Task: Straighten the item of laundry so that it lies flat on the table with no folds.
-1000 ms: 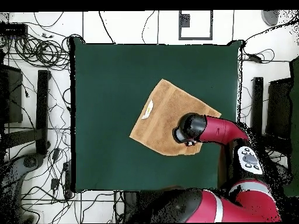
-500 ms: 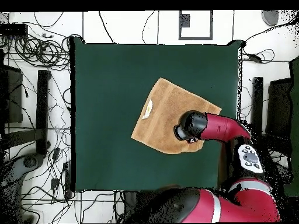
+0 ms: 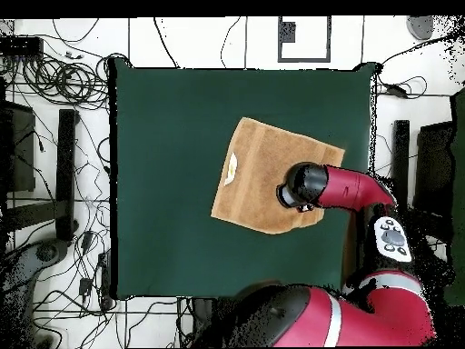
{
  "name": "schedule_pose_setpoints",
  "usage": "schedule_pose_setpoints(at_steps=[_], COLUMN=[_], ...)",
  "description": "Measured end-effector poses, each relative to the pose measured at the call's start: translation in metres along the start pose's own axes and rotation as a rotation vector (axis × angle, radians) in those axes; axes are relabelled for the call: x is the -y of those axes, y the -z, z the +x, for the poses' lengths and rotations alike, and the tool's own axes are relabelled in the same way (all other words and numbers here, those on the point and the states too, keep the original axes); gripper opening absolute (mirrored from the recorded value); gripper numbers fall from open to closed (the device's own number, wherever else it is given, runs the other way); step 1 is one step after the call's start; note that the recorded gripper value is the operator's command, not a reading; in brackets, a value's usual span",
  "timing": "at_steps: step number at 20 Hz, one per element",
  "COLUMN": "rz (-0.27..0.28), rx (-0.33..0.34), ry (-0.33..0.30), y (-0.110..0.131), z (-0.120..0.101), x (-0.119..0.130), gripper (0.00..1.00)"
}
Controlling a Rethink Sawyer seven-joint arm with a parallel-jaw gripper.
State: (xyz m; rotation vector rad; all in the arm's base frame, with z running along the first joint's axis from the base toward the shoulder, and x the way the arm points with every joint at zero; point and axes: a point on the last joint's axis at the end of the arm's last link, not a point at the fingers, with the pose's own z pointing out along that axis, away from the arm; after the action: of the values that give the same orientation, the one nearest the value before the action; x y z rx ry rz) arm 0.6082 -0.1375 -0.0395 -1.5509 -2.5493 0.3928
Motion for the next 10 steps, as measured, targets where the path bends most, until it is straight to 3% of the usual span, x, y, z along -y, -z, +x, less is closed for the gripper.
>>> schedule_pose_setpoints(at_steps=[10], rz=[-0.033], rx=[0.024], ry=[-0.024], y=[0.003], z=[-0.025], x=[-0.009], gripper=[1.00])
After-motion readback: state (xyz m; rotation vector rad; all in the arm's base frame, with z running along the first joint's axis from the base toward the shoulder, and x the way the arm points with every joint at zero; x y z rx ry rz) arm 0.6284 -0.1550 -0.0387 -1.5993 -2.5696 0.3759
